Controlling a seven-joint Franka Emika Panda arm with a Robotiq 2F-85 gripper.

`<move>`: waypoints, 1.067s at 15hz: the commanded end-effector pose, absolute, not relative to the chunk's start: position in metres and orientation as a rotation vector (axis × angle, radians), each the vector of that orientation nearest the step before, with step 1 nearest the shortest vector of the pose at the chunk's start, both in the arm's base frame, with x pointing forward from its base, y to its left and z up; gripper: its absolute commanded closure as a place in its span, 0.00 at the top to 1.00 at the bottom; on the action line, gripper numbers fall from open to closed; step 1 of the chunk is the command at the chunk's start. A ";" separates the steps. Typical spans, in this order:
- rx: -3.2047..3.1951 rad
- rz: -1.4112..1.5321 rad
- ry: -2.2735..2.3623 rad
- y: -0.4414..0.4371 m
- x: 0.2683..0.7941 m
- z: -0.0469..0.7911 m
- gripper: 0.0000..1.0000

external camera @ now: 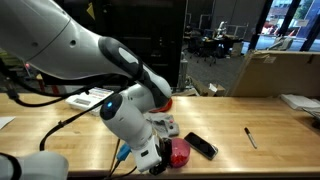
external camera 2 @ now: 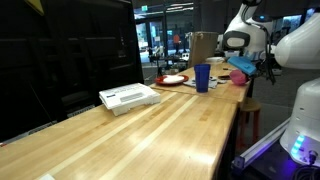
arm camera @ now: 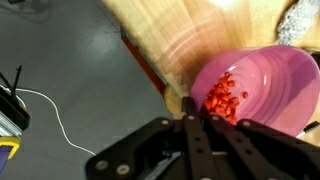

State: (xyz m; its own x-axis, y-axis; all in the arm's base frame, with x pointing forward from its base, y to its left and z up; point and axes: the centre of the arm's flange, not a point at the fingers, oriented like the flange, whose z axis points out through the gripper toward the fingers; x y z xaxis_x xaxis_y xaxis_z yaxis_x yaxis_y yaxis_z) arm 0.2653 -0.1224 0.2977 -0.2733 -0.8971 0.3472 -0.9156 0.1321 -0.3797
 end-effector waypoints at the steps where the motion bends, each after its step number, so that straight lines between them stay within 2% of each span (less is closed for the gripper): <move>1: 2.003 0.865 -2.263 -0.109 0.274 0.374 0.01; 5: 2.277 0.970 -2.077 -0.069 0.319 0.388 0.01; 6: 2.188 0.951 -2.153 -0.090 0.311 0.330 0.04; 16: 2.267 0.995 -2.099 -0.070 0.326 0.342 0.01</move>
State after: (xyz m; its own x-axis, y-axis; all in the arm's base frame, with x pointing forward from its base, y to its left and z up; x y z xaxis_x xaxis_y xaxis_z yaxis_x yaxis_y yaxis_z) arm 0.3252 -0.0699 0.3369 -0.0125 -0.9353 0.3538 -0.8715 -0.1633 -0.4624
